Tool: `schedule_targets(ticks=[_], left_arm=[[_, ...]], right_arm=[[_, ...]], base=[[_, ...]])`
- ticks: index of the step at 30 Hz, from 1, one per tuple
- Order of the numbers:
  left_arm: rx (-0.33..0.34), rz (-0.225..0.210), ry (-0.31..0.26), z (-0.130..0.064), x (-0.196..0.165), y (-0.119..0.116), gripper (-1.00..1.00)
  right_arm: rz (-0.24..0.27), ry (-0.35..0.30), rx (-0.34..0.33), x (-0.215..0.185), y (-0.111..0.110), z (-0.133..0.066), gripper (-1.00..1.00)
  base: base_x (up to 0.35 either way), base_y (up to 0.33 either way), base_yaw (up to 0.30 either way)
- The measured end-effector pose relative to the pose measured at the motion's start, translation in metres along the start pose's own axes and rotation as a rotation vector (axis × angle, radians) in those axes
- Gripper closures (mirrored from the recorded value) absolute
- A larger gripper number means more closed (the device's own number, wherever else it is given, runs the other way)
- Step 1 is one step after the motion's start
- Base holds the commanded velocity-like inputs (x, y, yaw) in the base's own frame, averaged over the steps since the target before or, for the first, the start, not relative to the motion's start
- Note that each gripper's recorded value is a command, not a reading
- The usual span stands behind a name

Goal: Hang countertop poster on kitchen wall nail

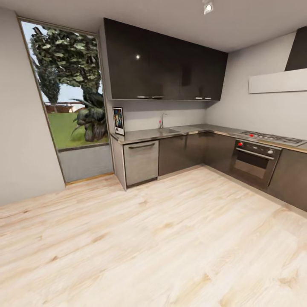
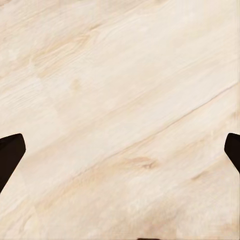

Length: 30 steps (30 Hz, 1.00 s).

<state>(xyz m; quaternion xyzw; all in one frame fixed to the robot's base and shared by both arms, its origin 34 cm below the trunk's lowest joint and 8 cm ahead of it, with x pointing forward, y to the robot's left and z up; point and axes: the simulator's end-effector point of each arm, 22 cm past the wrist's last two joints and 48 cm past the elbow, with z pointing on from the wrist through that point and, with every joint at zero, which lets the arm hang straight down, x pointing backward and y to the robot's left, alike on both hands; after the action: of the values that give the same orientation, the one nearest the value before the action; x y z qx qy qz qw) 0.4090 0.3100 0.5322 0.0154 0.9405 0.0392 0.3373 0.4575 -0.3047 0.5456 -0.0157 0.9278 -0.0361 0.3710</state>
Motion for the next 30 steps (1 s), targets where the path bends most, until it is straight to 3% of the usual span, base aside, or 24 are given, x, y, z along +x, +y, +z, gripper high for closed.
schedule_targets(ticks=[30], left_arm=[[0.0, 0.0, 0.0, 0.0, 0.0, 0.0002, -1.0]], right_arm=[[0.0, 0.0, 0.0, 0.0003, 0.0001, -0.0001, -1.0]], base=[[0.333, -0.13, 0.0]])
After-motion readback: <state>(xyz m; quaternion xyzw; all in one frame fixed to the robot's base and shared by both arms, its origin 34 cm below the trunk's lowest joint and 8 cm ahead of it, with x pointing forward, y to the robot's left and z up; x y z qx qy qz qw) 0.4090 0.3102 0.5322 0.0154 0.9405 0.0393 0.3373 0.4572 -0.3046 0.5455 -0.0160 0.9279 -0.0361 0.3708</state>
